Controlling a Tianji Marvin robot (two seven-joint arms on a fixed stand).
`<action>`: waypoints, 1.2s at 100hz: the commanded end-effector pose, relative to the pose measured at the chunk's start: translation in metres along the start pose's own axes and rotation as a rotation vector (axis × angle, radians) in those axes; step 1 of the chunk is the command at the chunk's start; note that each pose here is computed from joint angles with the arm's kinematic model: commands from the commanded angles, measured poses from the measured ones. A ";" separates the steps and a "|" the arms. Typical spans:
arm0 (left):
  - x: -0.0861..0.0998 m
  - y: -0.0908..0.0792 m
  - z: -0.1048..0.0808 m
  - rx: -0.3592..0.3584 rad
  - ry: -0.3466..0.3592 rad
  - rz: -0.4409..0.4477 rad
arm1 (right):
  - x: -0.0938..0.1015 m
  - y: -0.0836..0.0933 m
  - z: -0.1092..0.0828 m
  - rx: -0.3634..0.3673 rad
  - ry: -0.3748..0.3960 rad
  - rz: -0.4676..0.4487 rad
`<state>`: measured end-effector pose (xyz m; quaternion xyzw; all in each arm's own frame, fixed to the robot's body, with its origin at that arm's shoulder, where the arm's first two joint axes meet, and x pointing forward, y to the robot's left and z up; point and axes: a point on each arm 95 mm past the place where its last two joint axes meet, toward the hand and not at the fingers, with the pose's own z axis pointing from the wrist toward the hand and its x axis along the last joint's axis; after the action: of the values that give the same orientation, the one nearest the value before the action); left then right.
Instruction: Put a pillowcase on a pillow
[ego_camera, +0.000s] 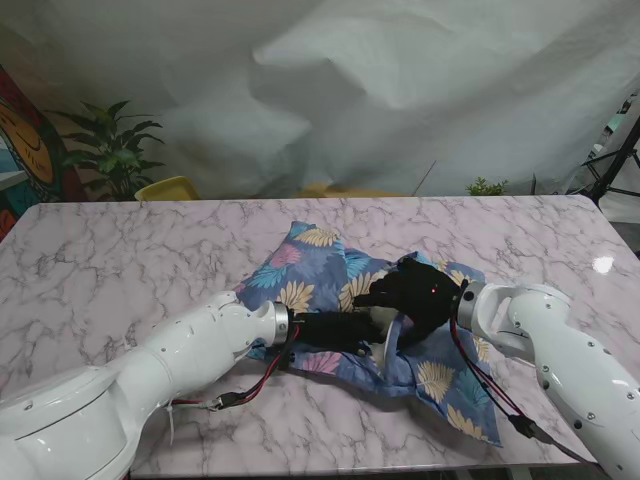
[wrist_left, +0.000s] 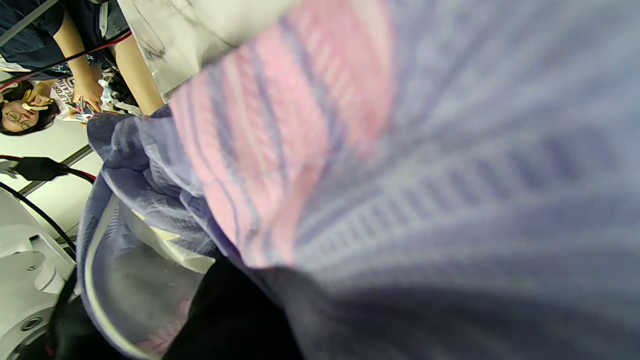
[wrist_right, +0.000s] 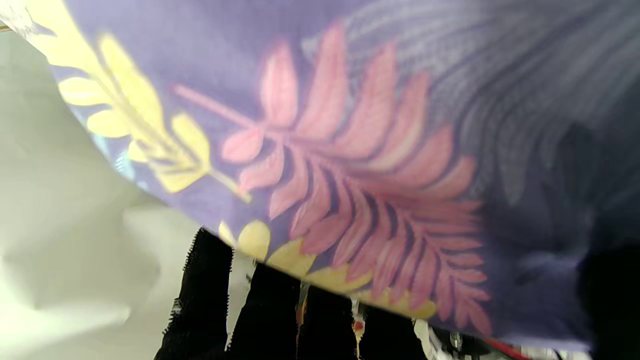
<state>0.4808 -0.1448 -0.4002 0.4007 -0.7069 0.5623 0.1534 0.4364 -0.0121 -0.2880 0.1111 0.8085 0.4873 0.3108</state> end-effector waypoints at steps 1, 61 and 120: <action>-0.026 0.029 -0.021 -0.074 -0.106 -0.034 | 0.007 0.010 -0.003 -0.038 -0.002 -0.015; -0.019 0.017 -0.026 0.020 -0.137 -0.001 | 0.022 0.000 -0.070 -0.033 -0.360 -0.122; -0.004 0.007 -0.030 0.063 -0.121 0.029 | 0.020 -0.032 -0.002 0.094 -0.026 0.057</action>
<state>0.4767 -0.1313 -0.3866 0.4160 -0.6926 0.5815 0.0952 0.4248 -0.0229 -0.3165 0.1591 0.8145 0.4618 0.3130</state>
